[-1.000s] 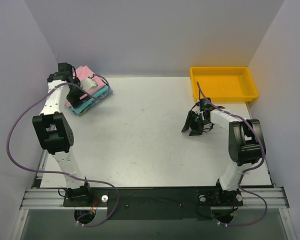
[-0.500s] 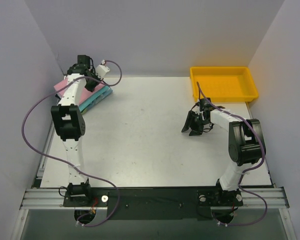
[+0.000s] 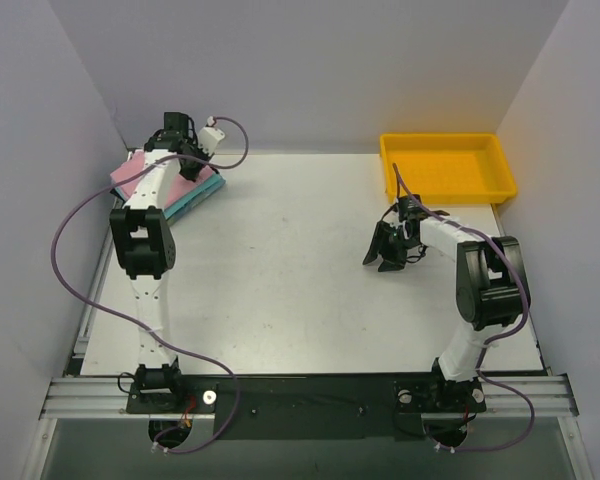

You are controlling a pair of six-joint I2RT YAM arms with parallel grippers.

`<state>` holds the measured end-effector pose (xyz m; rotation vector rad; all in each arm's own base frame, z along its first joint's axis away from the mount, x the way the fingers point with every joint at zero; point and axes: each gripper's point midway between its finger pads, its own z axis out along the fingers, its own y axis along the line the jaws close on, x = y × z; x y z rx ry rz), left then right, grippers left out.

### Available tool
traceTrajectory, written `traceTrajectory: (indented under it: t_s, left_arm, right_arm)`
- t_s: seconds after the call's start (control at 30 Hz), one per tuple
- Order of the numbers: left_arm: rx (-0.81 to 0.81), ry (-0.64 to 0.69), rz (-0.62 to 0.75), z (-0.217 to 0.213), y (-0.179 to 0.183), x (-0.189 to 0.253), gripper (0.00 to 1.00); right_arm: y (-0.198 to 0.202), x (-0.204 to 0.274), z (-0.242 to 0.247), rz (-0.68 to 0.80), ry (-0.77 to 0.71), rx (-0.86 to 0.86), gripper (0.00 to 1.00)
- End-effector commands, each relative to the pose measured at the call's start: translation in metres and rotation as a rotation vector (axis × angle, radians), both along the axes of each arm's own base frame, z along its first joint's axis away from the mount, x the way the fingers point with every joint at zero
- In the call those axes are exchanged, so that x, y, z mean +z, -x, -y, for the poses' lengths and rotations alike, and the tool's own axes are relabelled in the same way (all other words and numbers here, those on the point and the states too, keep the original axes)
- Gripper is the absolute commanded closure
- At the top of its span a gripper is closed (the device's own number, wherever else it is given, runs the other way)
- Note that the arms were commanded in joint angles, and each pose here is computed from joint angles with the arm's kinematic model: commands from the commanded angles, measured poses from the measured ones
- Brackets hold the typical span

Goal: Fold and stack the t-shirts
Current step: Put the neatly folded tshirt into the corner of the board with the left arm

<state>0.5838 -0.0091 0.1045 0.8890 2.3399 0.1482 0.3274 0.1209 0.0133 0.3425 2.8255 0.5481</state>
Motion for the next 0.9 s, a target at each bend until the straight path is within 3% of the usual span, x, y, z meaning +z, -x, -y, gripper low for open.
traceTrajectory:
  t_s: [0.0, 0.1, 0.17, 0.53, 0.63, 0.87]
  left_arm:
    - [0.112, 0.063, 0.316, -0.046, -0.039, 0.098, 1.00]
    - [0.183, 0.052, 0.394, -0.068, -0.059, 0.106, 1.00]
    - [0.208, 0.048, 0.402, -0.075, -0.075, 0.087, 1.00]
    - [0.208, 0.112, 0.511, -0.075, -0.115, 0.069, 1.00]
    - [0.244, 0.075, 0.525, -0.087, -0.125, 0.054, 1.00]
    - [0.331, 0.022, 0.672, -0.112, -0.146, 0.066, 1.00]
  right_arm:
    - [0.006, -0.010, 0.006, -0.064, 0.048, 0.005, 0.55]
    - [0.005, -0.012, 0.005, -0.075, 0.048, 0.001, 0.55]
    - [0.005, -0.013, 0.005, -0.085, 0.049, 0.000, 0.55]
    - [0.003, -0.004, 0.010, -0.106, 0.093, 0.004, 0.55]
    - [0.004, -0.001, 0.013, -0.114, 0.107, 0.007, 0.55]
    - [0.000, 0.020, 0.020, -0.060, 0.144, 0.020, 0.55]
